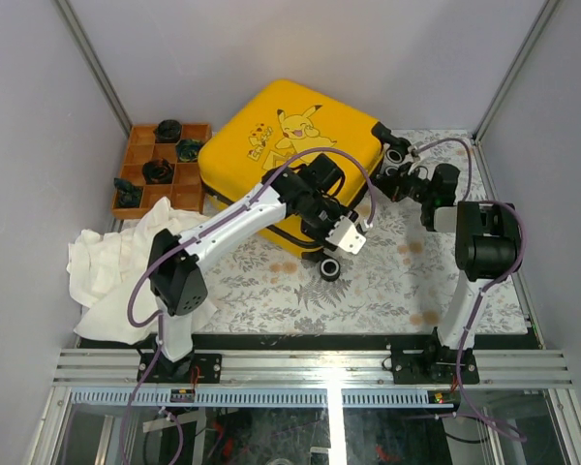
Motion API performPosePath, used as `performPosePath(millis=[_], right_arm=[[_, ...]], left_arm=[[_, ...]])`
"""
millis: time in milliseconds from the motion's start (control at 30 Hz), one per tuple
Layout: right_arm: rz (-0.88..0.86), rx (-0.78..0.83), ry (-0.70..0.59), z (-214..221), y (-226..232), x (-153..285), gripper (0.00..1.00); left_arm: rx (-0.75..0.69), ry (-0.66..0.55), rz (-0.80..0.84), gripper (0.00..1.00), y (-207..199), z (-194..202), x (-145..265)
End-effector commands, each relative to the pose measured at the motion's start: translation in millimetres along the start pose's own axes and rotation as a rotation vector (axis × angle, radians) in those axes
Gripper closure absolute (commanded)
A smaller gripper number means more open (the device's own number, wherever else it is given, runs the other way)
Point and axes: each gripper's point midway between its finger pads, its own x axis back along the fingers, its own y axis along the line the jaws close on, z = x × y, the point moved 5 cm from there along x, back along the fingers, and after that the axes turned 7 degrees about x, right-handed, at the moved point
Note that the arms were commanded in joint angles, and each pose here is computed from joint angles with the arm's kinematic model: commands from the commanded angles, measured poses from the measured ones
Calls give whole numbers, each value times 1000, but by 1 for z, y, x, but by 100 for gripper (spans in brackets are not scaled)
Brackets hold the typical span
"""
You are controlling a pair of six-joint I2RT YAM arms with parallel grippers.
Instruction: Pack the luggage
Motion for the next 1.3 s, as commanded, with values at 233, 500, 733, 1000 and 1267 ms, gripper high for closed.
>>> performPosePath(millis=[233, 500, 733, 1000, 1267], right_arm=[[432, 134, -133, -46, -105, 98, 100], [470, 131, -115, -43, -112, 145, 100], [393, 214, -54, -36, -106, 157, 100], [245, 230, -95, -53, -101, 121, 100], [74, 310, -41, -45, -71, 95, 100]], left_arm=[[91, 232, 331, 100, -102, 47, 45], [69, 417, 424, 100, -143, 97, 64], [78, 476, 410, 99, -156, 122, 82], [-51, 338, 211, 60, -131, 104, 77], [217, 36, -21, 0, -94, 38, 111]])
